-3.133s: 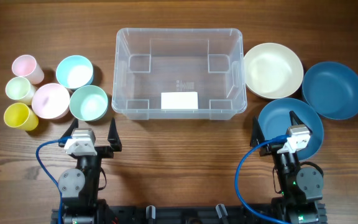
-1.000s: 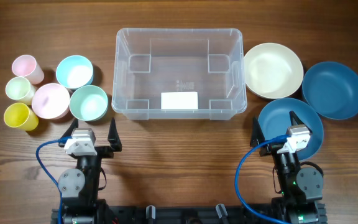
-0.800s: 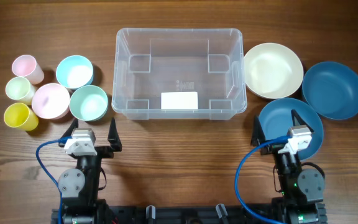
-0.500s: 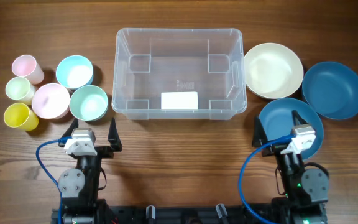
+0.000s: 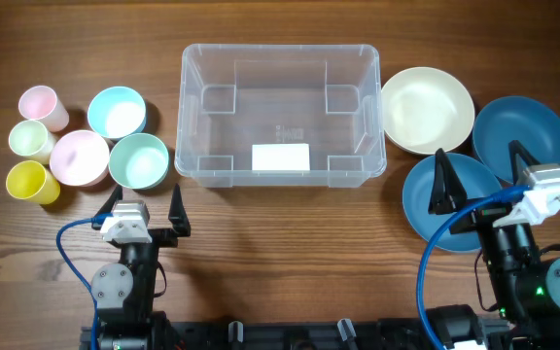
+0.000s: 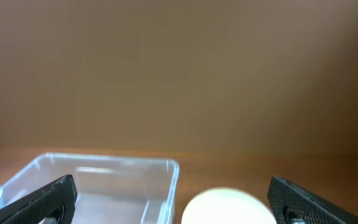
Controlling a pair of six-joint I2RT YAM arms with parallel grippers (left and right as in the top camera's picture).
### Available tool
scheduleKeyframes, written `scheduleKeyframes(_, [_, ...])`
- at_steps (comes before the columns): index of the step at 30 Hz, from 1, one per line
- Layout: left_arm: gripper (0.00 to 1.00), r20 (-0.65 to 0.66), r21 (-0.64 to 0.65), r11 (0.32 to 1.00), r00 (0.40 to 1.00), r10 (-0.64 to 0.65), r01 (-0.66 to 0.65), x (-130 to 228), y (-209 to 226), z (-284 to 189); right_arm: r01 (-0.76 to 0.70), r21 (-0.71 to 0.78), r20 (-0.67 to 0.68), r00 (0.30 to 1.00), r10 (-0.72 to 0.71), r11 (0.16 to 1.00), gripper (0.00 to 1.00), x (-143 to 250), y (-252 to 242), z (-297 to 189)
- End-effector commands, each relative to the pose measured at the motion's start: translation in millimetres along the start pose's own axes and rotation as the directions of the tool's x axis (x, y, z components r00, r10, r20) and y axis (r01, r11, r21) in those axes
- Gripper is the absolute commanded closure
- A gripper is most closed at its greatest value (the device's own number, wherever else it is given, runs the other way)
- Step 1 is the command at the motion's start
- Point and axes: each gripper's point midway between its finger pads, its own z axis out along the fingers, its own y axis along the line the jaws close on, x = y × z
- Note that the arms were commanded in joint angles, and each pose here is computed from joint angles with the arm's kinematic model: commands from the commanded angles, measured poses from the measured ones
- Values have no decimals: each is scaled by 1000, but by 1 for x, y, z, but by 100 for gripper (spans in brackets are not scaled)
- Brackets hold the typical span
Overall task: Pack container
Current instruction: 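Move the right gripper to the rim of the front teal bowl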
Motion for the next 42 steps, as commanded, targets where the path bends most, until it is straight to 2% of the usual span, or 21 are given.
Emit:
scheduleKeyframes(1, [0, -5, 14, 1000, 1000, 19, -19, 4, -3, 1, 7, 13, -20, 1000, -7, 1000, 0, 2, -2, 1])
scheduleKeyframes(4, [0, -5, 14, 1000, 1000, 19, -19, 4, -3, 1, 5, -24, -18, 1000, -5, 1000, 0, 1, 4, 3])
scheduleKeyframes(8, [0, -5, 14, 1000, 1000, 19, -19, 4, -3, 1, -131, 168, -110, 982, 151, 977, 0, 25, -26, 10])
scheduleKeyframes(11, [0, -5, 14, 1000, 1000, 19, -19, 4, -3, 1, -134, 236, -232, 954, 190, 962, 0, 48, -34, 26])
scheduleKeyframes(15, [0, -5, 14, 1000, 1000, 19, -19, 4, -3, 1, -144, 425, -375, 871, 319, 893, 0, 68, -60, 43])
scheduleKeyframes(19, [0, -5, 14, 1000, 1000, 19, -19, 4, -3, 1, -106, 504, -471, 799, 375, 857, 1, 78, -80, 58])
scheduleKeyframes(24, [0, -5, 14, 1000, 1000, 19, -19, 4, -3, 1, -189, 534, -484, 731, 481, 824, 0, 89, -104, 68])
scheduleKeyframes(27, [0, -5, 14, 1000, 1000, 19, -19, 4, -3, 1, -238, 548, -500, 675, 543, 801, 0, 99, -119, 53])
scheduleKeyframes(33, [0, -5, 14, 1000, 1000, 19, -19, 4, -3, 1, -205, 752, -421, 582, 696, 627, 0, 120, -171, -7])
scheduleKeyframes(36, [0, -5, 14, 1000, 1000, 19, -19, 4, -3, 1, -220, 818, -365, 515, 775, 532, 0, 131, -178, -31])
scheduleKeyframes(38, [0, -5, 14, 1000, 1000, 19, -19, 4, -3, 1, -205, 843, -354, 486, 799, 498, 0, 139, -180, -41])
scheduleKeyframes(42, [0, -5, 14, 1000, 1000, 19, -19, 4, -3, 1, -190, 853, -367, 443, 818, 486, 0, 165, -178, -47])
